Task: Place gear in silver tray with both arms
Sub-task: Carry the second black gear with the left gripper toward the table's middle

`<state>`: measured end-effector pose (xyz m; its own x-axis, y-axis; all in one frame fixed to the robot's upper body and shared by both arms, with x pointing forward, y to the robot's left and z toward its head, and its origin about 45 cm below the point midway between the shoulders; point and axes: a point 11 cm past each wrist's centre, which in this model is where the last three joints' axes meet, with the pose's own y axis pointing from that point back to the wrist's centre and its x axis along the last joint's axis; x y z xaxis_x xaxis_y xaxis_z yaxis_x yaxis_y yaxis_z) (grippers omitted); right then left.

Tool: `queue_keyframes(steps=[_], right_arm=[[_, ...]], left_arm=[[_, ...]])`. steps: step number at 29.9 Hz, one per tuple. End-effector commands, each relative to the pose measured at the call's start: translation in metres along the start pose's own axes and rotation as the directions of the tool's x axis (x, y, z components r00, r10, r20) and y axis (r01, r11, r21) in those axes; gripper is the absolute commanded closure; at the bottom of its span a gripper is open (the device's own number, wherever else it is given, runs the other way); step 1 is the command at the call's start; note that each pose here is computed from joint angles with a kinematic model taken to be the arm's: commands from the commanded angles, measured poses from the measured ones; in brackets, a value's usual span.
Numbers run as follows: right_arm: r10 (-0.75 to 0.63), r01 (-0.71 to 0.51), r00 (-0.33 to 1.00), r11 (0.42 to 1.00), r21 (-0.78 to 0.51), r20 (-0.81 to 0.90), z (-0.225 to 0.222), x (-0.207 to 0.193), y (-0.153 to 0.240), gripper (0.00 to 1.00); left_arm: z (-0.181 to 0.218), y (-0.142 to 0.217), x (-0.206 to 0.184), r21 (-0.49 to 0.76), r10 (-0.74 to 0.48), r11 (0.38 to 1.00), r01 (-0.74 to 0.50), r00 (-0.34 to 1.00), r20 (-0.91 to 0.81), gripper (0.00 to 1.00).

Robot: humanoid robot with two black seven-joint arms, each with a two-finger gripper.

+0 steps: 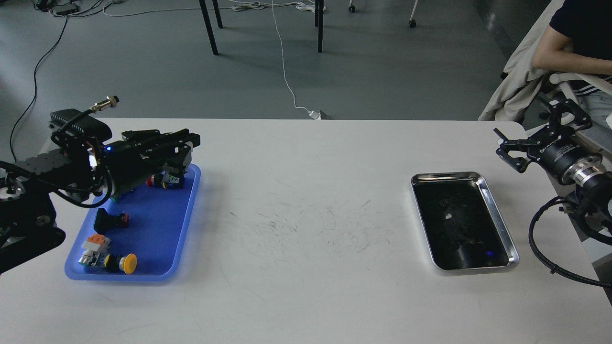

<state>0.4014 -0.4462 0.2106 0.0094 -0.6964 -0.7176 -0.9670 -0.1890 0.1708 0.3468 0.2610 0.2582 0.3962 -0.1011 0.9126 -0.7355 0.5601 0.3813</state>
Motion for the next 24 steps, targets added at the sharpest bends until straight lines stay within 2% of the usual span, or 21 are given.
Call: queue_keyframes(steps=[1,7,12,14,17,24], right_arm=[[0.025,-0.023,0.999,0.999,0.039,-0.034,-0.025,0.005,0.008,0.01],[0.087,-0.083,0.995,0.993,0.086,-0.048,-0.042,0.024,0.017,0.01],[0.109,-0.104,0.992,0.99,0.095,-0.059,-0.05,0.031,0.026,0.01],[0.111,-0.105,0.992,0.99,0.094,-0.059,-0.049,0.031,0.027,0.01],[0.111,-0.105,0.992,0.99,0.096,-0.059,-0.05,0.032,0.027,0.01],[0.11,-0.104,0.992,0.99,0.097,-0.059,-0.05,0.031,0.027,0.01]], left_arm=[[0.09,-0.049,0.003,-0.197,-0.008,0.98,-0.004,0.998,-0.06,0.94],[0.215,-0.114,-0.029,-0.386,-0.069,0.922,0.015,0.99,-0.127,0.94],[0.27,-0.136,-0.073,-0.441,-0.128,0.896,0.056,0.982,-0.136,0.94],[0.277,-0.138,-0.088,-0.444,-0.149,0.893,0.075,0.979,-0.136,0.94],[0.263,-0.143,-0.115,-0.402,-0.19,0.907,0.125,0.974,-0.126,0.94],[0.23,-0.155,-0.136,-0.315,-0.218,0.932,0.177,0.971,-0.099,0.93]])
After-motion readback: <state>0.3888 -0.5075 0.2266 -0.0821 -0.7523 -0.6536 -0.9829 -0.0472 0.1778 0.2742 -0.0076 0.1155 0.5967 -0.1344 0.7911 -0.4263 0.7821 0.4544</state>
